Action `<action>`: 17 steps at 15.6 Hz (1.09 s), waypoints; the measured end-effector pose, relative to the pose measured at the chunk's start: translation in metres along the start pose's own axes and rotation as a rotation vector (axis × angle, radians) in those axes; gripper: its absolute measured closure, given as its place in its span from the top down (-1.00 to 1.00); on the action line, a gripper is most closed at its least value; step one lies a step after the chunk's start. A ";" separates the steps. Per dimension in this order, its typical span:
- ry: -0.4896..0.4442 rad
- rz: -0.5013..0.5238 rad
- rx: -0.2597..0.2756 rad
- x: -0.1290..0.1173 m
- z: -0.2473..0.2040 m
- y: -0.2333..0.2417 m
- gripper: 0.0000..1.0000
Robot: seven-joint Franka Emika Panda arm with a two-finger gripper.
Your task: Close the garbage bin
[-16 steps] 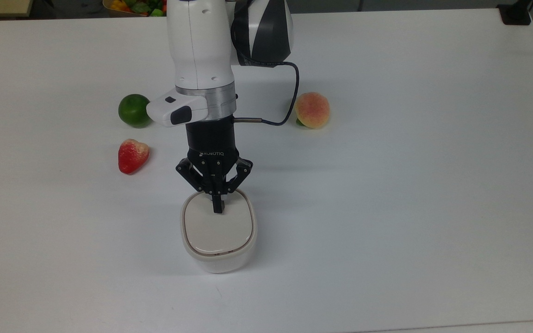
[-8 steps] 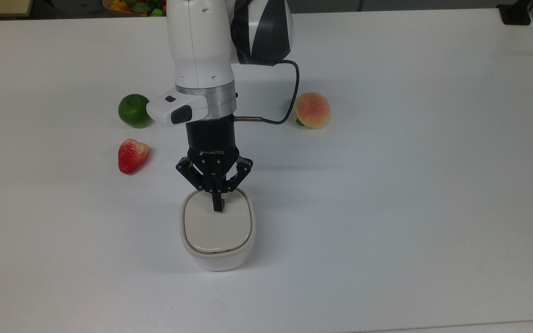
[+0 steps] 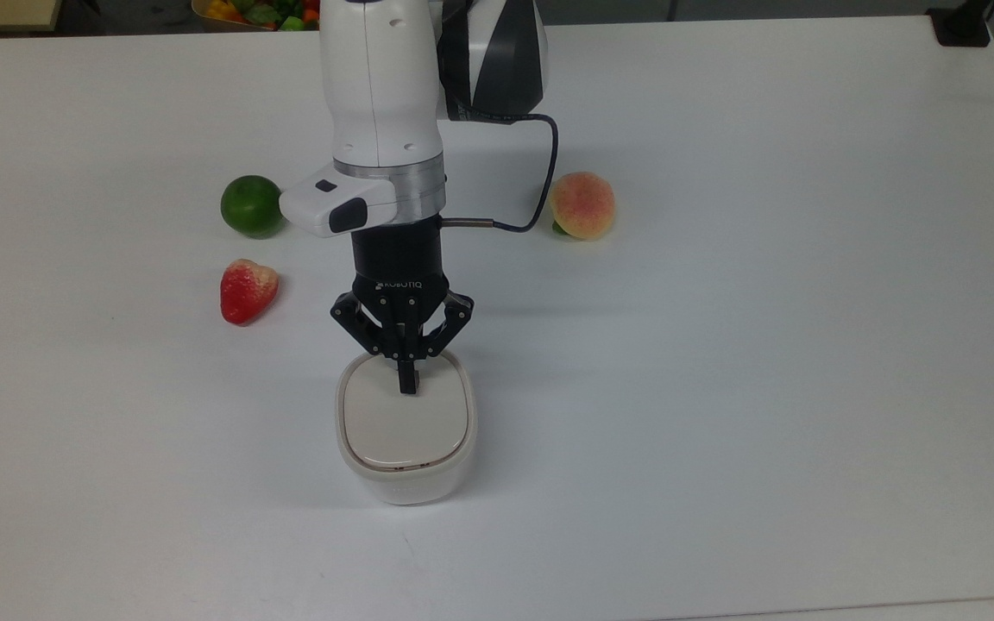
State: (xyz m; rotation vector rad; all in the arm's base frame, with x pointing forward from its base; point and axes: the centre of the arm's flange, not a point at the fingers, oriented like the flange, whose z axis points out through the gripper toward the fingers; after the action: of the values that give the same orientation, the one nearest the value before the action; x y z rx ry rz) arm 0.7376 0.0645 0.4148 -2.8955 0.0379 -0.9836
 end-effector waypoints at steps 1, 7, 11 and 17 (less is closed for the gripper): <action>0.000 0.000 0.000 0.000 0.000 0.000 -0.98; 0.004 0.003 -0.001 0.002 -0.004 0.002 -0.98; -0.030 0.012 -0.005 0.011 -0.027 0.008 -0.98; -0.170 0.014 -0.003 0.022 -0.087 0.006 -0.78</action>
State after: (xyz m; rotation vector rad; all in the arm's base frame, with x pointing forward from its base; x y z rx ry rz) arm 0.7017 0.0518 0.4963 -2.9654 0.0494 -0.7332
